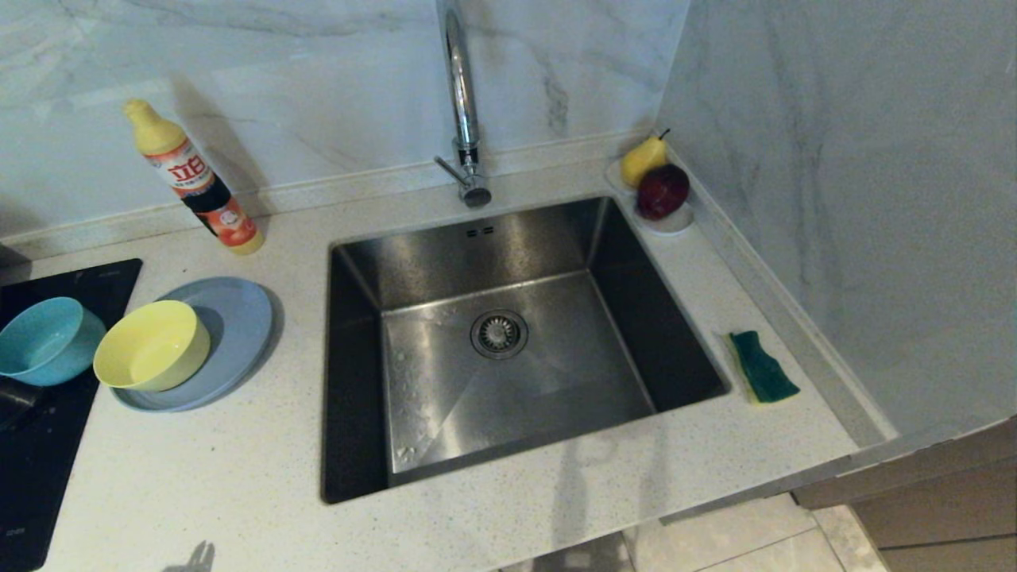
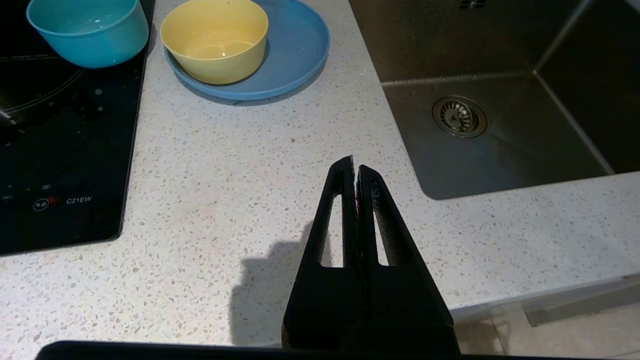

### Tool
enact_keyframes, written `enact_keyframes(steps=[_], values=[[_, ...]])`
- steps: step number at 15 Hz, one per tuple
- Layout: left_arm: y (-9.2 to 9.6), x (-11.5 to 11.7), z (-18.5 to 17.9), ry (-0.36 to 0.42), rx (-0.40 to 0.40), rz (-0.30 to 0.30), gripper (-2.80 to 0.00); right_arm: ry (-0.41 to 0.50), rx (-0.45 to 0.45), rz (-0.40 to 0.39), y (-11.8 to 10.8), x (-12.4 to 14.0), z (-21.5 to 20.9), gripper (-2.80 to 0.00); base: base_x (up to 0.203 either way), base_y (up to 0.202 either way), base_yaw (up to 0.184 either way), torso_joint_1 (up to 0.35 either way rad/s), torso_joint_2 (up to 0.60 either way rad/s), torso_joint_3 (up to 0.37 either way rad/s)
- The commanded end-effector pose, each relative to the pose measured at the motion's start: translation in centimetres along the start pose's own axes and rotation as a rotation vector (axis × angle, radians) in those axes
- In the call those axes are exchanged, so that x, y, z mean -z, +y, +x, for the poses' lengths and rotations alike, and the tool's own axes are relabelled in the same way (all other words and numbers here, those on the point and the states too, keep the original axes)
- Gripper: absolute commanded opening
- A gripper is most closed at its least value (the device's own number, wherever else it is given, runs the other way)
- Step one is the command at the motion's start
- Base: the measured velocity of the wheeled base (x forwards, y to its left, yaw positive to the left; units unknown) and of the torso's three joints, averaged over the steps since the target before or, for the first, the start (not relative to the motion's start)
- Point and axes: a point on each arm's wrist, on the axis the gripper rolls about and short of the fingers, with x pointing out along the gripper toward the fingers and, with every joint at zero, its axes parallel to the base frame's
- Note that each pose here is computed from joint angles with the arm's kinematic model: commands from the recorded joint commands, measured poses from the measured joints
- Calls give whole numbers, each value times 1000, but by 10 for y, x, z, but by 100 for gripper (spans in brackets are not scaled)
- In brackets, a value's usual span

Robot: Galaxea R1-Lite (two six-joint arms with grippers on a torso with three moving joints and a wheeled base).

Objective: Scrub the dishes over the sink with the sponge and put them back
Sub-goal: Turn on the faucet

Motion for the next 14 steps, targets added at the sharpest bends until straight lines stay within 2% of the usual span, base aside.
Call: enact_keyframes(steps=[1,14], values=[[0,11,2,43,-2,1,-280,-1,0,0,0,0,0,-280,0,0,0,0,0,0],[0,11,2,43,-2,1,-280,-3,0,0,0,0,0,-280,0,0,0,0,0,0]])
